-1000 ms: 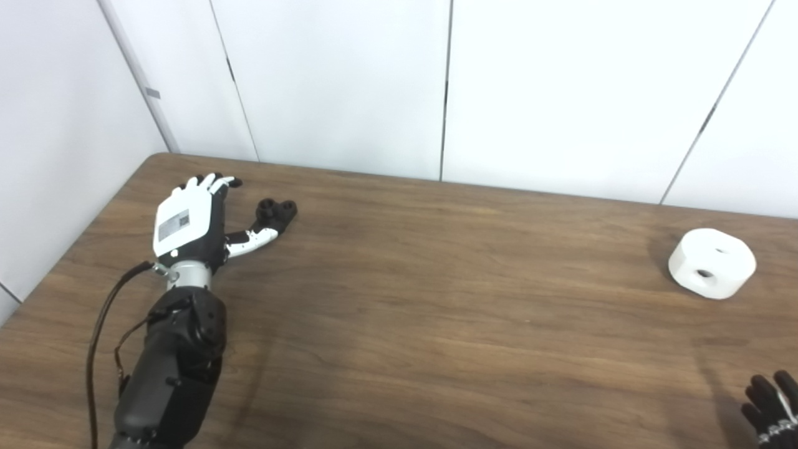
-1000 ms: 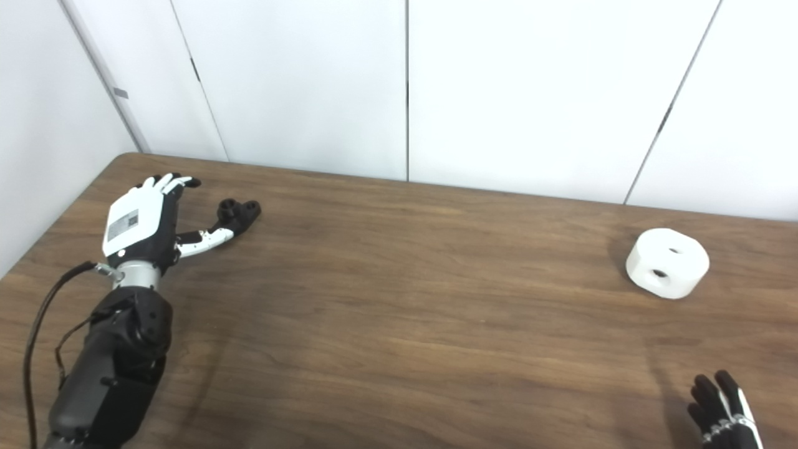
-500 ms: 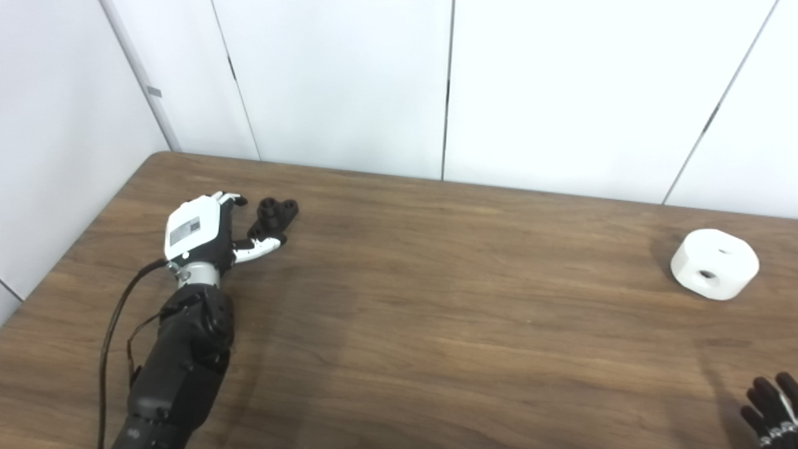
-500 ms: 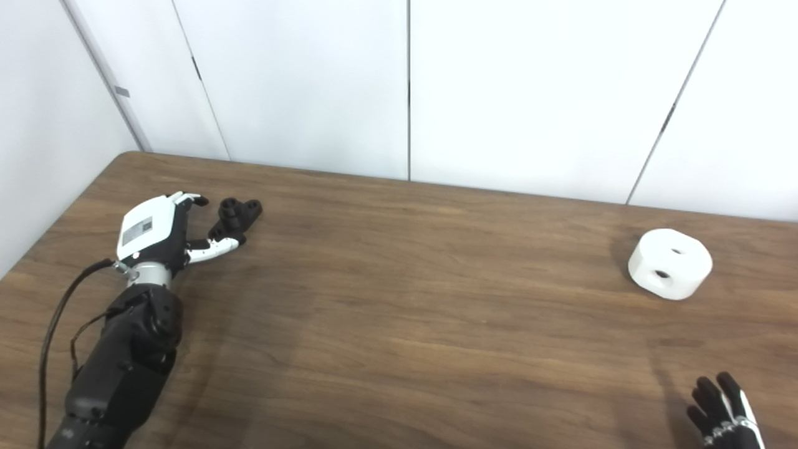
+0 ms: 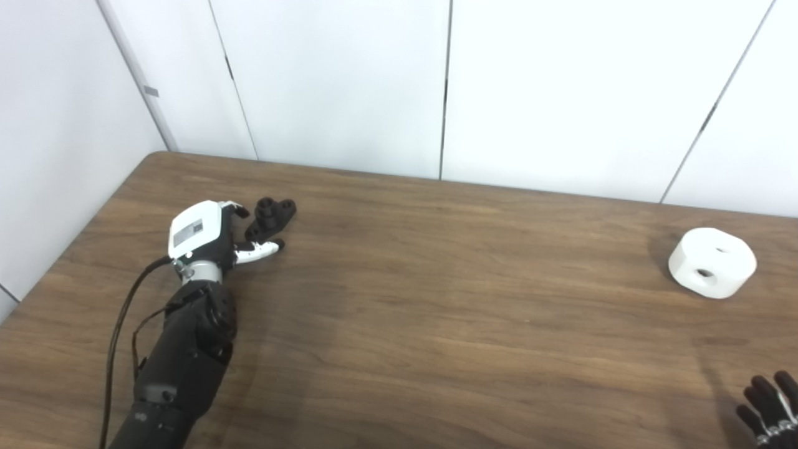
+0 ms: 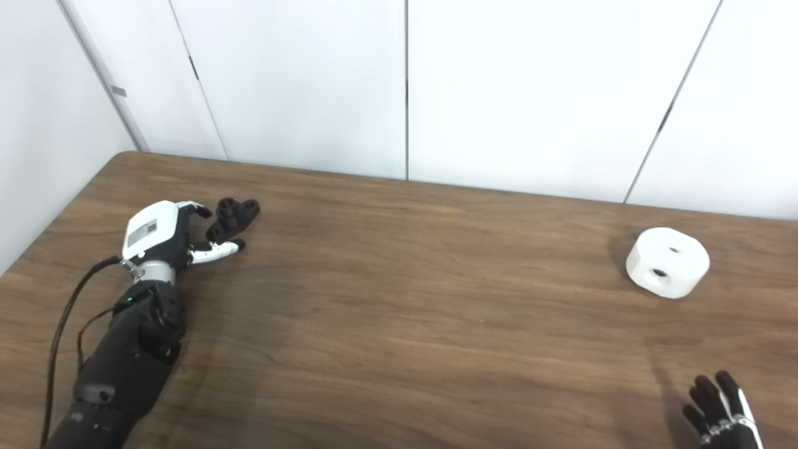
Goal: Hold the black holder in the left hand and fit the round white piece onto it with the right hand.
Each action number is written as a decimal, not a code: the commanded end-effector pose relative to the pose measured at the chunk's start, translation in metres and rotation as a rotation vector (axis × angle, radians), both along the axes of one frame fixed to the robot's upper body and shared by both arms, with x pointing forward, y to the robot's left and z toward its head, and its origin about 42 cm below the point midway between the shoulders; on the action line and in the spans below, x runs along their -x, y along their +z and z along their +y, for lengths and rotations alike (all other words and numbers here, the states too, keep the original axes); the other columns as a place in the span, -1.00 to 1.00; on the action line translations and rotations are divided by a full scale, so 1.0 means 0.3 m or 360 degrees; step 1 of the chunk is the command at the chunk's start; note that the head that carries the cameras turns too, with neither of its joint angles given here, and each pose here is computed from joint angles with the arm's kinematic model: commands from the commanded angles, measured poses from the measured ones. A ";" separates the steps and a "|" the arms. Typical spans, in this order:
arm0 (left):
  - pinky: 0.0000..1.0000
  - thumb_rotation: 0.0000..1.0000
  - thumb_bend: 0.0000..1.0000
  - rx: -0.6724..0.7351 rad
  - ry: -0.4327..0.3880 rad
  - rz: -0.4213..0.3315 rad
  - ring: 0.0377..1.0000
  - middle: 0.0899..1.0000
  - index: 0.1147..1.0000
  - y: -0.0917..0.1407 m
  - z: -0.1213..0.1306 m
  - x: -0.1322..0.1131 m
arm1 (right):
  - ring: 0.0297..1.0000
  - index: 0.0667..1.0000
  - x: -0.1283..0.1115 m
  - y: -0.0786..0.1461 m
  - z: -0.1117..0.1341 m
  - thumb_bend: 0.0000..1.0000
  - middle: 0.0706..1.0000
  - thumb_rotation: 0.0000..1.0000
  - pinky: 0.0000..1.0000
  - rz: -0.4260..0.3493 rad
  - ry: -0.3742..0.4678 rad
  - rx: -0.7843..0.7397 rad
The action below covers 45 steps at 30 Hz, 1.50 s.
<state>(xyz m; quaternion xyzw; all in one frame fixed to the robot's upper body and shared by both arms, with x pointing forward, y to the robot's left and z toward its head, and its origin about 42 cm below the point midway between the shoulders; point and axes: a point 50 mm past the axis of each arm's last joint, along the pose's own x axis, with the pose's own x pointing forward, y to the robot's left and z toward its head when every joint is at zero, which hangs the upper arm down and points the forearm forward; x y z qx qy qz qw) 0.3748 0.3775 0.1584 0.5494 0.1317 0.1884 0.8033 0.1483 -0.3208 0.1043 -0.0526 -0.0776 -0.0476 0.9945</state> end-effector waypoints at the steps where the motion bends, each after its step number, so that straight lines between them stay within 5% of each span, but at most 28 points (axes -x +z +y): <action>1: 1.00 -0.15 0.67 -0.0082 -0.0013 -0.0158 0.87 0.73 0.38 0.102 0.021 -0.050 | 0.86 0.90 0.032 -0.029 0.011 0.16 0.84 1.00 0.81 0.0096 -0.0005 -0.0024; 32: 0.97 -0.28 0.57 -0.0073 0.0011 -0.0144 0.76 0.60 0.15 0.085 -0.001 -0.097 | 0.84 0.88 0.050 -0.017 0.021 0.22 0.83 1.00 0.78 0.0123 -0.0020 -0.0019; 44: 0.86 -0.54 0.44 -0.0057 0.0008 -0.0180 0.70 0.49 -0.04 0.083 0.008 -0.095 | 0.85 0.89 0.047 -0.015 0.019 0.20 0.84 1.00 0.77 0.0100 -0.0013 -0.0003; 45: 0.87 -0.72 0.20 -0.0046 0.0008 -0.0185 0.70 0.49 -0.11 0.084 0.007 -0.094 | 0.84 0.89 0.048 -0.014 0.018 0.19 0.83 1.00 0.76 0.0098 -0.0018 -0.0001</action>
